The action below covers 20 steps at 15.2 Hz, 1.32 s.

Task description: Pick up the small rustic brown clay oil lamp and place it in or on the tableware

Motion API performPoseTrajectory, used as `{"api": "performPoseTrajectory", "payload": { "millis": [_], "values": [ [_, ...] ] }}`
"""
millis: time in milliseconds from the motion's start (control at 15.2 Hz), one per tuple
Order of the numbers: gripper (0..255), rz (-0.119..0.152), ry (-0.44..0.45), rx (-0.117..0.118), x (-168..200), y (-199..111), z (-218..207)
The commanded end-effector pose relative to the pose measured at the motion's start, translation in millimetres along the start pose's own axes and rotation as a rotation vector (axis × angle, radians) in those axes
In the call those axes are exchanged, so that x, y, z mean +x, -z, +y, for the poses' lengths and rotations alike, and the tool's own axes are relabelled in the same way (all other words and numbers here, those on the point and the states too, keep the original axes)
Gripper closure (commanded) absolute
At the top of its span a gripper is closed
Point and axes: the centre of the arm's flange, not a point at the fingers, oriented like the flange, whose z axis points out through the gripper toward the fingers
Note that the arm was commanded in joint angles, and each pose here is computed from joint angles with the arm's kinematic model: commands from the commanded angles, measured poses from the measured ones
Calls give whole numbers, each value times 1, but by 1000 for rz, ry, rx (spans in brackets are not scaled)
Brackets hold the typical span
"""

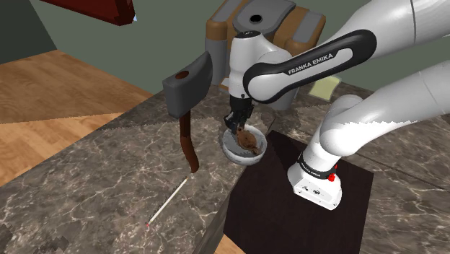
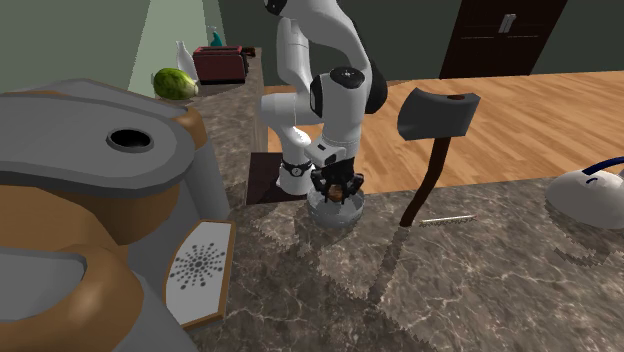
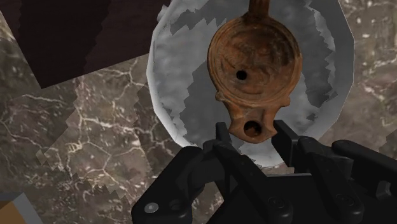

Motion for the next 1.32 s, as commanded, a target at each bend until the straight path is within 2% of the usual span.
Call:
{"api": "performPoseTrajectory", "payload": {
  "millis": [0,66,132,462,726,1254],
  "values": [
    [255,0,0,0,0,0,0],
    [255,0,0,0,0,0,0],
    [0,0,0,0,0,0,0],
    [0,0,0,0,0,0,0],
    [0,0,0,0,0,50,0],
    [0,0,0,0,0,50,0]
  ]
}}
